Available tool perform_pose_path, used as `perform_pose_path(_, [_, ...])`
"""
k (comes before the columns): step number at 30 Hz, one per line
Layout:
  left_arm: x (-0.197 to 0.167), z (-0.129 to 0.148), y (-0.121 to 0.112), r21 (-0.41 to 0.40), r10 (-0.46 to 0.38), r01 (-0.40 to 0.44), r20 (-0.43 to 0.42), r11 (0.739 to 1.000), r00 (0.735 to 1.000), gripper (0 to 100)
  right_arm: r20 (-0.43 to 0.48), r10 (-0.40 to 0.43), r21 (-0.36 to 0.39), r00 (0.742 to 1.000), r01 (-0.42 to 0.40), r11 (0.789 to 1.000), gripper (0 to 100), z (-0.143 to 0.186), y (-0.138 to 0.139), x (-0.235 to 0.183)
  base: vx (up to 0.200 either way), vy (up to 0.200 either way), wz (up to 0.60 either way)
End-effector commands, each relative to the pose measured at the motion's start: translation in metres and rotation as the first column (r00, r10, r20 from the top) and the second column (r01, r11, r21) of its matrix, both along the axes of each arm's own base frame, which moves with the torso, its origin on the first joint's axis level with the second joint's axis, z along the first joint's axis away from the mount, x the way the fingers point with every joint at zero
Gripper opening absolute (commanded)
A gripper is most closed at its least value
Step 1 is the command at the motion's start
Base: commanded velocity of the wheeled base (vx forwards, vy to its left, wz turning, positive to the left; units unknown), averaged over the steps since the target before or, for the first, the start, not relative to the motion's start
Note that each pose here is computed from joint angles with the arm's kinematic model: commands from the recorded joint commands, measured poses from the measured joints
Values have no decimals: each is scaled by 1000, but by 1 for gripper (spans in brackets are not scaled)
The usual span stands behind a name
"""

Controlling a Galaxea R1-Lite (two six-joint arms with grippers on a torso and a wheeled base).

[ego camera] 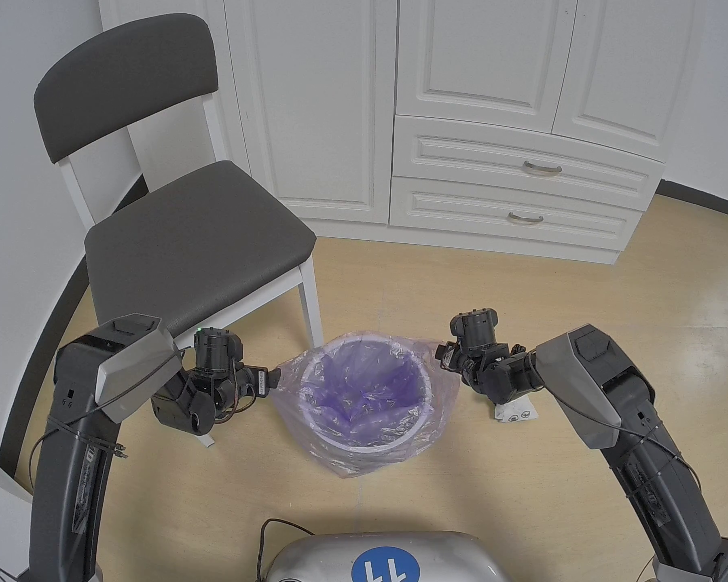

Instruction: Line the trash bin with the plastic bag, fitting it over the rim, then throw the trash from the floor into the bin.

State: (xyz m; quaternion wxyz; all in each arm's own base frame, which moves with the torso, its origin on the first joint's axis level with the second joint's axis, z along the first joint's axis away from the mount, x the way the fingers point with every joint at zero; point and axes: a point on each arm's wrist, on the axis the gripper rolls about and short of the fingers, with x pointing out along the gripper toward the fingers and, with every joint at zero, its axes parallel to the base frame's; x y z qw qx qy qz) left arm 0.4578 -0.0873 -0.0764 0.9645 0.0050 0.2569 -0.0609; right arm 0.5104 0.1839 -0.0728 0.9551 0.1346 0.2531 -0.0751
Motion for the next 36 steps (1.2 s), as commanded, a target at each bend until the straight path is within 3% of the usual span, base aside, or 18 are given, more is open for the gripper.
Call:
perform_pose_path(1, [-12,31,2,-35,-61,62,28,997,998,100,8,26,-58,1000,-25,998,100,37,-4,-9,0,0,0])
perform_pose_path(11, [-26,37,2,6,-118,118,25,993,993,100,-19,99,-156,995,-100,983,100,52,-15,-34,0,0,0])
perform_pose_path(13, [-28,36,2,10,-130,130,18,991,991,100,-88,169,-195,982,-183,964,100,49,-20,-48,0,0,0])
perform_pose_path(22, [-45,27,5,21,-255,256,-40,966,966,100,-183,287,-134,940,-313,940,100,31,-20,-62,0,0,0])
perform_pose_path(25, [-45,21,6,25,-257,259,-50,966,965,100,-200,295,-122,934,-323,939,100,15,-17,-61,0,0,0])
perform_pose_path(28, [-44,15,6,24,-257,259,-60,966,964,100,-236,314,-50,920,-334,941,100,17,-14,-59,0,0,0])
perform_pose_path(36, [-42,13,6,25,-255,256,-32,966,966,100,-350,305,-38,886,-338,940,100,21,-8,-46,0,0,0])
